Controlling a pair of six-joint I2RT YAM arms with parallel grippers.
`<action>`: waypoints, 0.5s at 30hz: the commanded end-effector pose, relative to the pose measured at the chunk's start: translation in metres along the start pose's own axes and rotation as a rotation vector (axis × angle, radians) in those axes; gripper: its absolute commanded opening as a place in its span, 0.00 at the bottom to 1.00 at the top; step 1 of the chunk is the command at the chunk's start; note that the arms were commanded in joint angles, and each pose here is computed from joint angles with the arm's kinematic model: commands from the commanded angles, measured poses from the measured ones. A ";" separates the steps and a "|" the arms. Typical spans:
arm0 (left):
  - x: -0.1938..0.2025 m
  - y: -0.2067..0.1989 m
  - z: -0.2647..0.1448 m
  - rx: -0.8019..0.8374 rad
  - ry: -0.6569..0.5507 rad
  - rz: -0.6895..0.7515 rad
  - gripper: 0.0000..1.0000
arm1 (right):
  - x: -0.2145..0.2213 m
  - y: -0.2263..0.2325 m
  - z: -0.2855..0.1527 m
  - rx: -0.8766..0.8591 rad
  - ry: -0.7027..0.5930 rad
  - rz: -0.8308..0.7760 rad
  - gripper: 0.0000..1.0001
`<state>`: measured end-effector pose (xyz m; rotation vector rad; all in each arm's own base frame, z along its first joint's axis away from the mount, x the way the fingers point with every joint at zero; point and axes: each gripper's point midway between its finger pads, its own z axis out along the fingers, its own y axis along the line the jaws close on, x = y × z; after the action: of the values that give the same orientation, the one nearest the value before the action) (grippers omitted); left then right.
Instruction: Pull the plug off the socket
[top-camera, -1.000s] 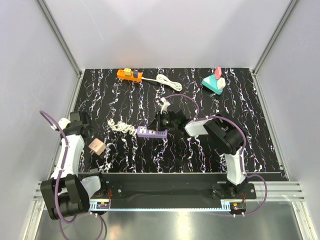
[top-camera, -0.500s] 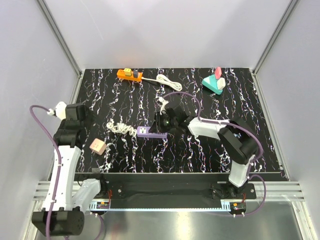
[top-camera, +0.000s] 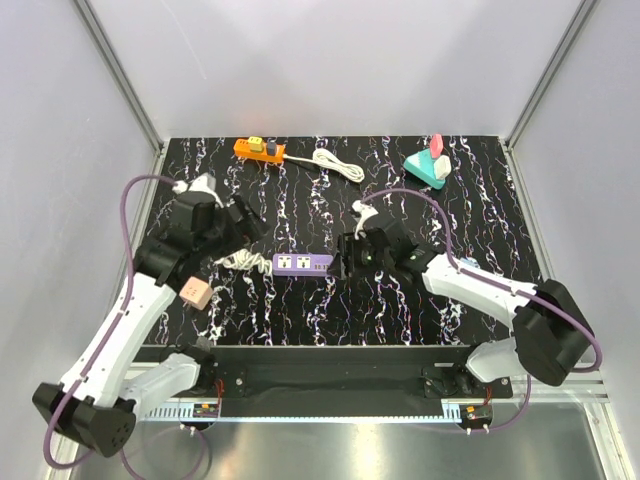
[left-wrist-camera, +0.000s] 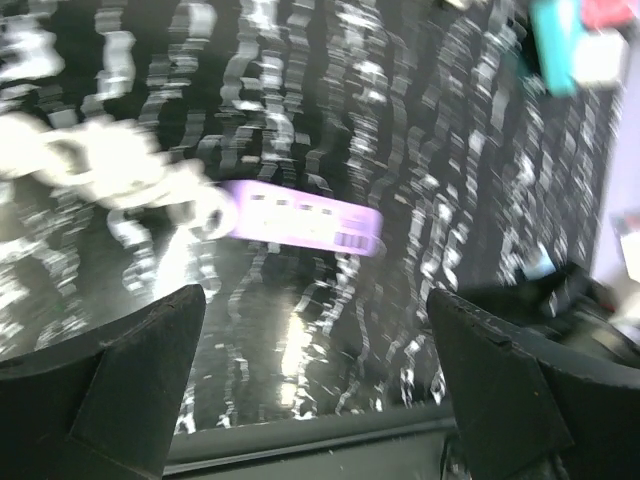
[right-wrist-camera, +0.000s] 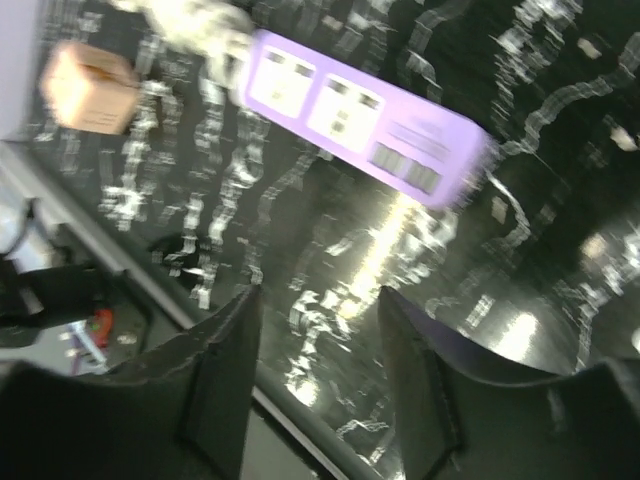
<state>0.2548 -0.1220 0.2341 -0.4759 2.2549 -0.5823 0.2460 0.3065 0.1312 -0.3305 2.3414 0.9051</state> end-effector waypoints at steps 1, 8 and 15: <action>-0.016 -0.061 -0.006 0.222 -0.036 0.096 0.99 | 0.000 -0.036 -0.013 0.147 -0.034 0.007 0.61; -0.039 -0.106 0.032 0.374 -0.115 0.110 0.99 | -0.042 -0.076 -0.026 0.289 -0.159 0.018 0.95; -0.093 -0.134 0.074 0.372 -0.234 0.230 0.99 | -0.118 -0.103 0.033 0.324 -0.227 0.125 1.00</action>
<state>0.3558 -0.2007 0.2532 -0.2021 2.1111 -0.7477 0.3492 0.2432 0.1100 -0.0141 2.3683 0.5564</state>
